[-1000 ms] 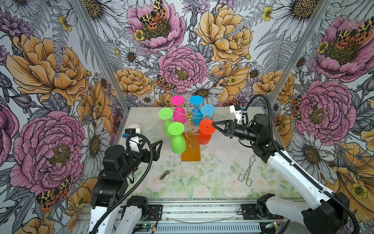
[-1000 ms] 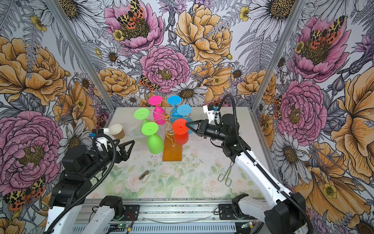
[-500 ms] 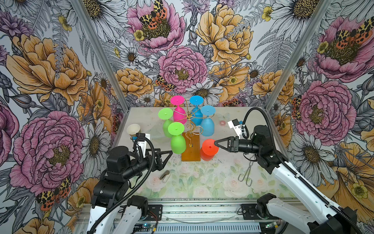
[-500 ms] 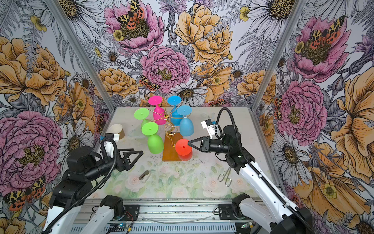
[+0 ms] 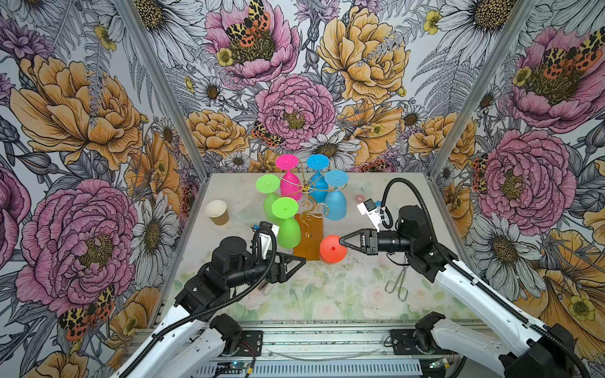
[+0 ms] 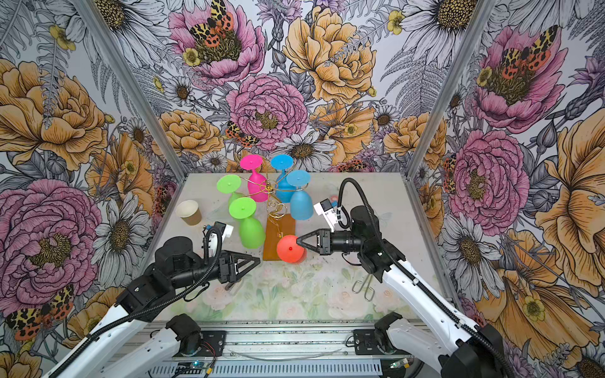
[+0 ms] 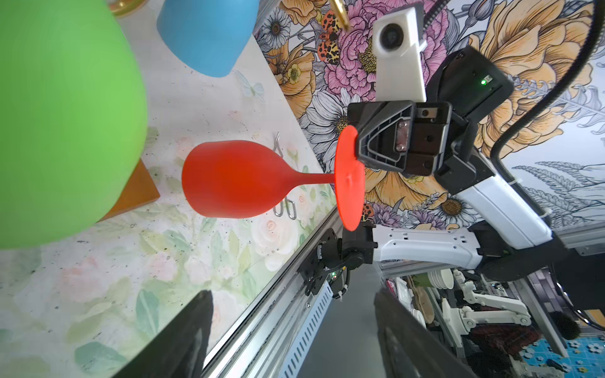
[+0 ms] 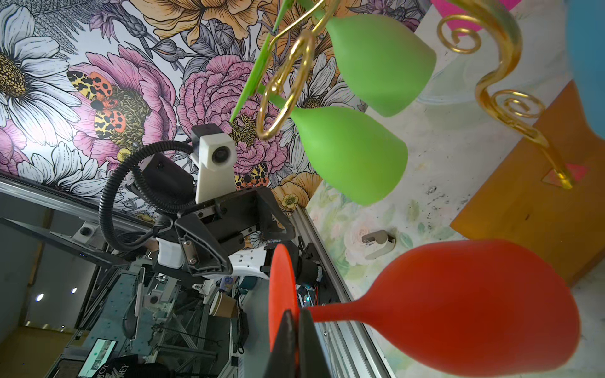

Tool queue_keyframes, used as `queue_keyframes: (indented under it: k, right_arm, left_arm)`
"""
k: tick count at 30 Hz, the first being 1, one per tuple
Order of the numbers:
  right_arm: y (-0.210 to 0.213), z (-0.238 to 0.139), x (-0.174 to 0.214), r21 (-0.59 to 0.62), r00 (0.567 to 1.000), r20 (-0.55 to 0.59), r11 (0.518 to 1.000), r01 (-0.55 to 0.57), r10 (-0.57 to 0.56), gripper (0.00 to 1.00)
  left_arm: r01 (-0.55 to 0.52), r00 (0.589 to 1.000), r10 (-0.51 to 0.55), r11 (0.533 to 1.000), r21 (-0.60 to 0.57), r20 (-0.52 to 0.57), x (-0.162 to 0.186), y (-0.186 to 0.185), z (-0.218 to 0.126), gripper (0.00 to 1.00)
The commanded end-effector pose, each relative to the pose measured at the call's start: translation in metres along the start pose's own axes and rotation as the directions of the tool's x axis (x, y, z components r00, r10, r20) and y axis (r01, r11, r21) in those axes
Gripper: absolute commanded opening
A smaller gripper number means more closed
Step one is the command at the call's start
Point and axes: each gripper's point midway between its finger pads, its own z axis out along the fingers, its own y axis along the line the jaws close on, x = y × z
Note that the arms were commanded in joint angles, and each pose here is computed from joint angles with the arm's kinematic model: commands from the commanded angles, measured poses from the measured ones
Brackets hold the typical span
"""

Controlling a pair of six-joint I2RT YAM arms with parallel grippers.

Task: Take the wine glass off the wine glass rack
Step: 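Carry the red glass toward the robot while the left gripper reaches to it, then grasp the red glass foot with the left gripper and open the right gripper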

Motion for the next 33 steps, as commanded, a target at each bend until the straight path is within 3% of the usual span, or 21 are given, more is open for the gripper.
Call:
queue_keyframes:
  k: [1, 12, 33]
  right_arm:
    - [0.004, -0.001, -0.002, 0.009, 0.997, 0.020, 0.997, 0.079, -0.079, 0.00]
    - [0.005, -0.001, -0.001, 0.018, 0.993, 0.026, 0.993, 0.114, -0.114, 0.00]
    - [0.003, -0.001, -0.014, 0.073, 0.983, 0.072, 0.984, 0.162, -0.167, 0.00]
  left_arm:
    - [-0.031, 0.997, 0.027, 0.998, 0.054, 0.073, -0.021, -0.020, 0.012, 0.76]
    - [-0.007, 0.998, -0.004, 0.982, 0.189, 0.059, -0.029, -0.042, 0.041, 0.62]
    - [0.016, 1.000, -0.014, 0.969, 0.248, -0.009, -0.024, -0.048, 0.056, 0.41]
